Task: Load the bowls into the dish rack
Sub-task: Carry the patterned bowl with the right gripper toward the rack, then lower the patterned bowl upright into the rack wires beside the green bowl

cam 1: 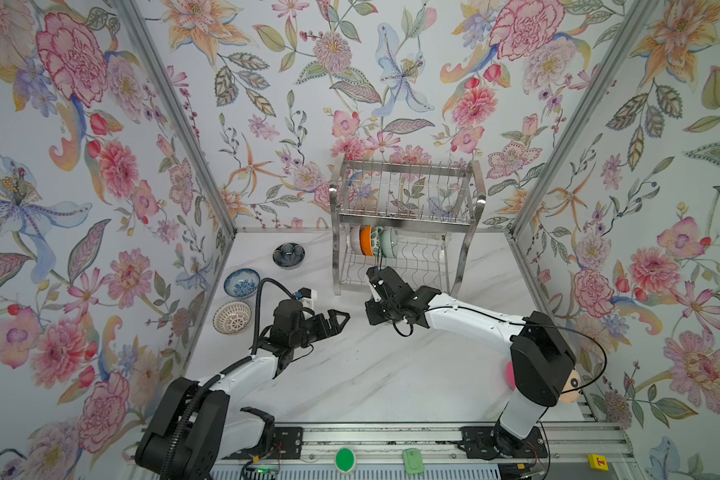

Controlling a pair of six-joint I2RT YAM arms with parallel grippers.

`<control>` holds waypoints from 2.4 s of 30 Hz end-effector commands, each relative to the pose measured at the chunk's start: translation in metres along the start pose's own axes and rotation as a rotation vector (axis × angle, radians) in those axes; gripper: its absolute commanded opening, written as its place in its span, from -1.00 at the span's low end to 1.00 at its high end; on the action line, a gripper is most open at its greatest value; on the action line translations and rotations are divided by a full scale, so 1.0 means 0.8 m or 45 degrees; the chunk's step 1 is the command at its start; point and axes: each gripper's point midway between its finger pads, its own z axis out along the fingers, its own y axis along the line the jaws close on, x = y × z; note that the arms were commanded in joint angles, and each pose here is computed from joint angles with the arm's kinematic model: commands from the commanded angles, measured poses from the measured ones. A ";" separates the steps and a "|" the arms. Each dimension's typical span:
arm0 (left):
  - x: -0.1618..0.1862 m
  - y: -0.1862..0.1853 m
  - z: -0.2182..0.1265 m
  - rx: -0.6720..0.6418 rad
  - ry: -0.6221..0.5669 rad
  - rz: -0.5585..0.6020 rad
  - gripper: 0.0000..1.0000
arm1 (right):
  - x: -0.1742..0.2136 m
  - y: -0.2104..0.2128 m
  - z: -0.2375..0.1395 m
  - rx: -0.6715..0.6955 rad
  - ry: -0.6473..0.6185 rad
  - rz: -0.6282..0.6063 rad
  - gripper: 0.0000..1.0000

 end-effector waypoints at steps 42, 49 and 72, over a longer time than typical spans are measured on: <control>-0.043 -0.152 0.126 0.092 0.127 0.278 0.98 | -0.211 -0.183 -0.031 -0.048 -0.839 0.479 -1.00; -0.054 -0.156 0.134 0.074 0.128 0.314 0.99 | -0.226 -0.194 -0.019 -0.063 -0.882 0.503 -1.00; -0.097 -0.148 0.161 0.020 0.133 0.361 0.99 | -0.273 -0.230 0.006 -0.308 -1.098 0.580 -1.00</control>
